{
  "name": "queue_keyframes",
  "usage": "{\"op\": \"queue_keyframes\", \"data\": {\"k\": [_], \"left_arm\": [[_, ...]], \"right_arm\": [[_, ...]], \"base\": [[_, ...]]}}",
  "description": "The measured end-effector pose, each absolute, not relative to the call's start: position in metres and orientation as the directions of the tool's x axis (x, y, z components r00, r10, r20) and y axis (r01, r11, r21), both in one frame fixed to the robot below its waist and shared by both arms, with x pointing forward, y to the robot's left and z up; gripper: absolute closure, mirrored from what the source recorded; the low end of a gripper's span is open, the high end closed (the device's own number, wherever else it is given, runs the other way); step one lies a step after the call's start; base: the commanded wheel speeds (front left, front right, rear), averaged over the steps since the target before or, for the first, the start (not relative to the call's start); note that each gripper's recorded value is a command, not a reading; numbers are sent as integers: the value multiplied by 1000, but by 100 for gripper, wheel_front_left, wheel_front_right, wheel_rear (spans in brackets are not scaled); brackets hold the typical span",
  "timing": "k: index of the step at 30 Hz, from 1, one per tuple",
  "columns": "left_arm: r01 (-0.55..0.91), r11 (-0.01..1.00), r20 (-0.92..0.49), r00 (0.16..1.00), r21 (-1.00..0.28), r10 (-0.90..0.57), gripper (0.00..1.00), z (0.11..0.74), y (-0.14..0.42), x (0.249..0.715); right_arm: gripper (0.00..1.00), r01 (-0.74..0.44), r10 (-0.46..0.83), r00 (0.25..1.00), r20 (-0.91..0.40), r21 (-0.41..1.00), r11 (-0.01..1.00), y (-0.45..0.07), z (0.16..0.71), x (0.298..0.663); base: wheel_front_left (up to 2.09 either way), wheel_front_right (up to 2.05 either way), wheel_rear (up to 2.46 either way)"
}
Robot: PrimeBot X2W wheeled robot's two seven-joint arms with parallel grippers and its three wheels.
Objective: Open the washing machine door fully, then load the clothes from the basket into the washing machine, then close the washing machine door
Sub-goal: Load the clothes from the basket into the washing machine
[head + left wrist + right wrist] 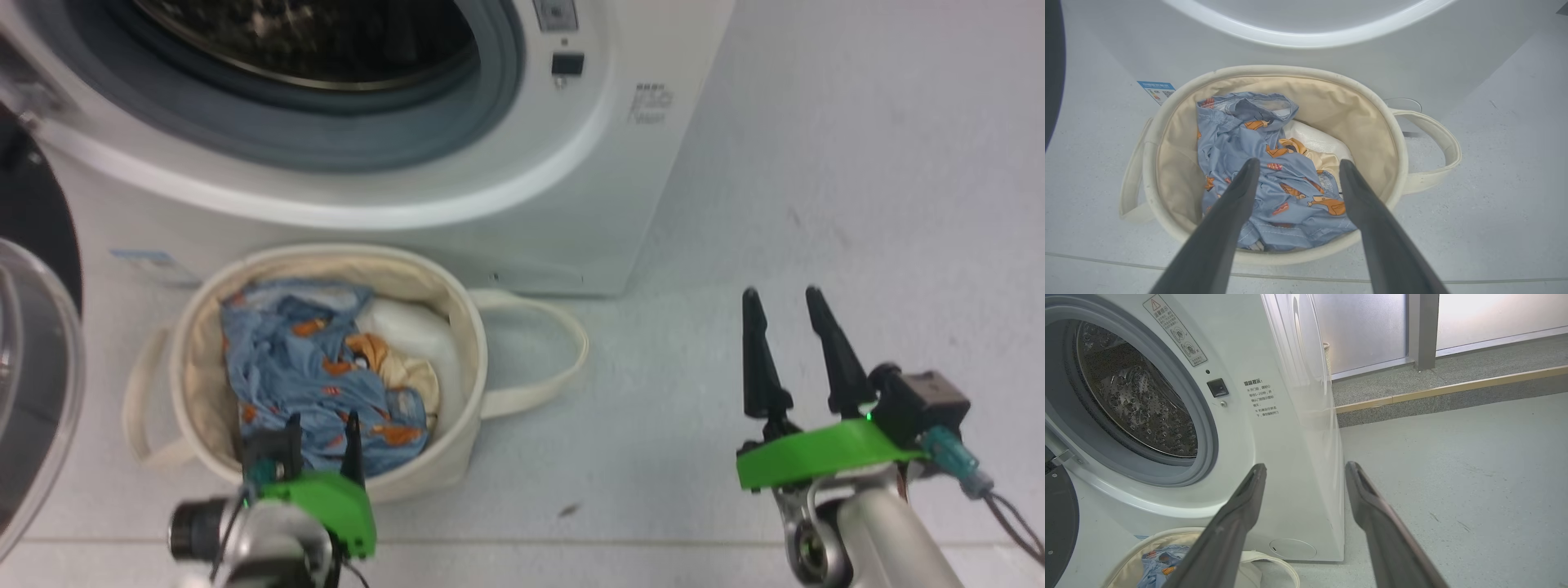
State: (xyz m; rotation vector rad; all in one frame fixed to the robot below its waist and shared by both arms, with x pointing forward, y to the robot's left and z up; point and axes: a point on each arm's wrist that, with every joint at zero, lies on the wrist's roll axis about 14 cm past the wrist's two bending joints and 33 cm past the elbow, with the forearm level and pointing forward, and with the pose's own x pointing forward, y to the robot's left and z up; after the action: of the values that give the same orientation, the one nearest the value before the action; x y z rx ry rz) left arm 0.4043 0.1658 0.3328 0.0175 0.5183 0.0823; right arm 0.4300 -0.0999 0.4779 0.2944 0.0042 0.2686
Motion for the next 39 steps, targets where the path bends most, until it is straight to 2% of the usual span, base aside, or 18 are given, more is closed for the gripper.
{"op": "queue_keyframes", "data": {"k": [6, 13, 21, 26, 35, 36, 37, 39], "left_arm": [[-10, 996, -581, 811, 93, 63, 0, 298, 162, 443], [-24, 993, -774, 624, 118, 107, 0, 235, 172, 462], [-8, 984, -875, 455, 178, 162, 0, 180, 187, 458], [-36, 992, -911, 394, 117, 122, 0, 163, 177, 456], [-77, 994, -919, 383, 74, 98, 0, 143, 170, 475], [-79, 994, -923, 373, 72, 97, 27, 140, 170, 475], [-79, 994, -924, 371, 71, 95, 100, 138, 169, 475], [-81, 994, -922, 374, 71, 96, 100, 135, 169, 475]], "right_arm": [[0, -250, 257, 966, 15, 287, 925, -102, 458, 459], [0, -249, 271, 962, -39, 282, 927, -99, 418, 489], [0, -214, 254, 960, -114, 284, 935, -107, 373, 501], [0, -205, 250, 959, -135, 280, 938, -110, 363, 500], [0, -208, 256, 952, -170, 256, 944, -111, 339, 505], [0, -209, 256, 951, -172, 253, 945, -111, 337, 506], [0, -207, 255, 951, -173, 254, 945, -111, 335, 507], [0, -206, 255, 951, -177, 252, 945, -111, 331, 508]], "base": [[0, 0, 0], [0, 0, 0], [0, 0, 0], [0, 0, 0], [0, 0, 0], [0, 0, 0], [0, 0, 0], [0, 0, 0]]}}
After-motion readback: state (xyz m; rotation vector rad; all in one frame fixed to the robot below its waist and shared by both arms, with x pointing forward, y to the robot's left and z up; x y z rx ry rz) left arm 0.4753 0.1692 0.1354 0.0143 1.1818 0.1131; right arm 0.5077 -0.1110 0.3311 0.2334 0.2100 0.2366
